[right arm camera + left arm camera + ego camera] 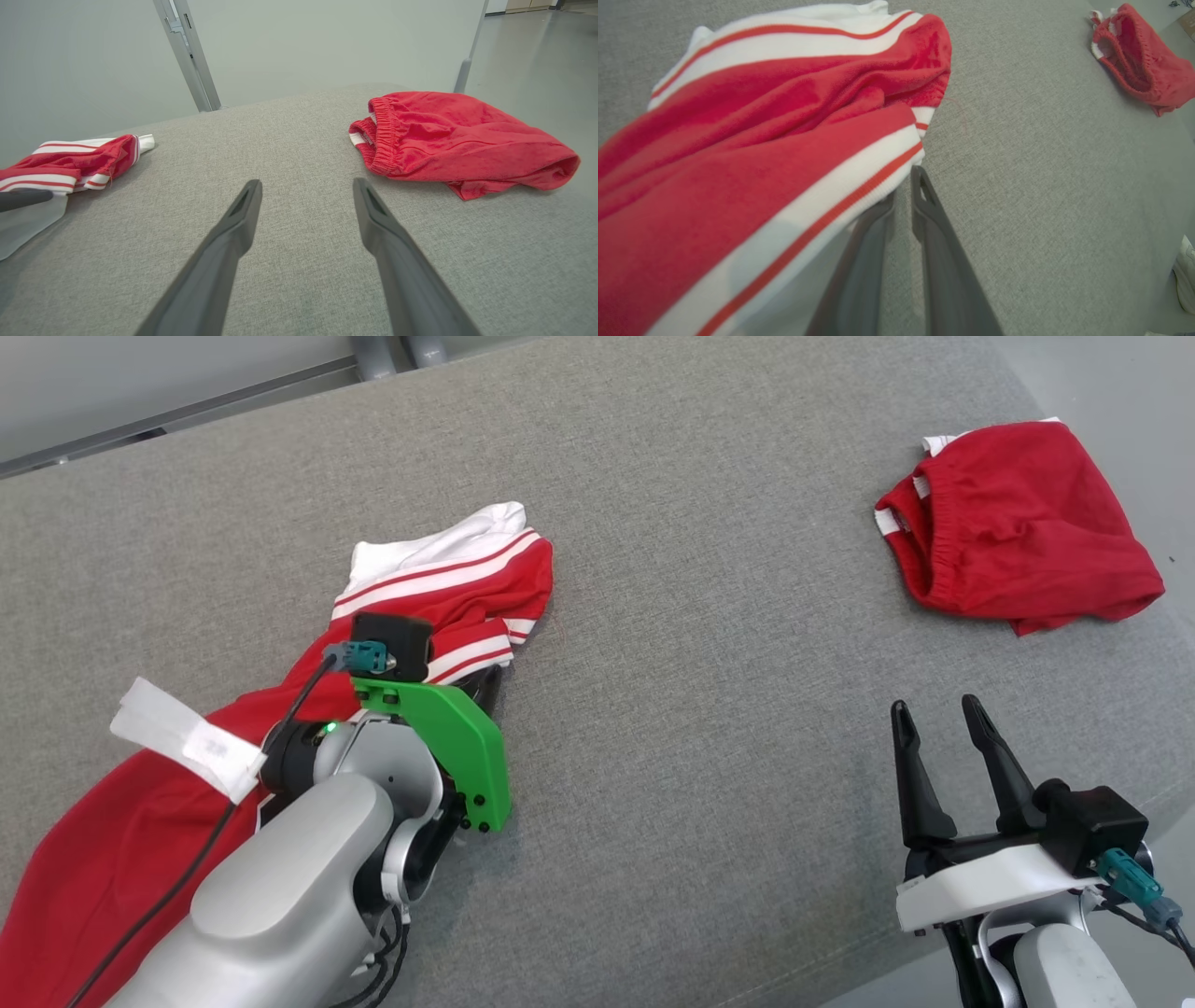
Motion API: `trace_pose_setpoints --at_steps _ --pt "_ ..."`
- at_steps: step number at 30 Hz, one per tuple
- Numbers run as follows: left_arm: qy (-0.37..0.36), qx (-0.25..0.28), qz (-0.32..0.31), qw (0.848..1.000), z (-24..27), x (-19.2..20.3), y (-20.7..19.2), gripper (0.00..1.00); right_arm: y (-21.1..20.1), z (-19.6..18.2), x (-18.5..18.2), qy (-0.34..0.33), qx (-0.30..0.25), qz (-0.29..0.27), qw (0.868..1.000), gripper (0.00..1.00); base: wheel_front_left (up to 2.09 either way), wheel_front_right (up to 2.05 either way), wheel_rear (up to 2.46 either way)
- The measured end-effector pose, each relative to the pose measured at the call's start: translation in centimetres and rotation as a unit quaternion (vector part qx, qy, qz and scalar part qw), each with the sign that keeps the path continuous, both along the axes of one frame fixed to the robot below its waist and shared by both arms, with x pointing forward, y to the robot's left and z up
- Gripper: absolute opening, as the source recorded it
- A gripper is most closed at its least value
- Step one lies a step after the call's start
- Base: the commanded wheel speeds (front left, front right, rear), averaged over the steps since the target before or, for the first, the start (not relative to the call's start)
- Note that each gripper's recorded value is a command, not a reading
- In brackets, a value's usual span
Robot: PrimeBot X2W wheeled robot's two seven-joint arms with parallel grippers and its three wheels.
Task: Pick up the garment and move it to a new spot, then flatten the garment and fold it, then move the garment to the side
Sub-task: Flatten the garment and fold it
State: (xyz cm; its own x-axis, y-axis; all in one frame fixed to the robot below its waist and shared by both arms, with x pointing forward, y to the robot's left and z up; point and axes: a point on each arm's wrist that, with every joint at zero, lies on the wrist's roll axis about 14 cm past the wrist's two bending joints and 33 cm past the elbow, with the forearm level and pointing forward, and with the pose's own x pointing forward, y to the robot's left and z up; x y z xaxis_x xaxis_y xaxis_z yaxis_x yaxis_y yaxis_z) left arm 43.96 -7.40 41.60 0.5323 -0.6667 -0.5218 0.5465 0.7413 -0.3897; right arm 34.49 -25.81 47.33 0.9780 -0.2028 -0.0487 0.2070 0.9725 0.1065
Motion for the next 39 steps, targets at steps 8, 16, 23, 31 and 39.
trace_pose_setpoints --at_steps 8,16,23,31,39 --pt "-0.024 0.005 -0.029 0.999 0.9 -2.7 1.0 1.00 -0.1 -0.1 -0.7 0.002 0.000 -0.003 1.000 1.00 0.00 0.00 0.00" --pt "-0.021 0.045 -0.008 0.999 0.0 -3.9 4.4 1.00 1.1 0.1 0.4 -0.004 -0.001 0.020 1.000 1.00 0.00 0.00 0.00" --pt "0.003 0.044 -0.006 0.999 -1.4 -4.6 4.3 1.00 1.5 0.2 1.2 -0.007 -0.003 0.028 1.000 1.00 0.00 0.00 0.00" --pt "-0.012 0.033 -0.033 0.999 -0.6 -5.4 3.1 1.00 0.8 -0.3 0.4 0.004 -0.006 0.015 1.000 1.00 0.00 0.00 0.00" --pt "0.004 0.056 -0.002 0.998 -2.4 -4.8 4.9 1.00 0.8 -0.5 0.8 0.005 -0.004 0.016 1.000 1.00 0.00 0.00 0.00"
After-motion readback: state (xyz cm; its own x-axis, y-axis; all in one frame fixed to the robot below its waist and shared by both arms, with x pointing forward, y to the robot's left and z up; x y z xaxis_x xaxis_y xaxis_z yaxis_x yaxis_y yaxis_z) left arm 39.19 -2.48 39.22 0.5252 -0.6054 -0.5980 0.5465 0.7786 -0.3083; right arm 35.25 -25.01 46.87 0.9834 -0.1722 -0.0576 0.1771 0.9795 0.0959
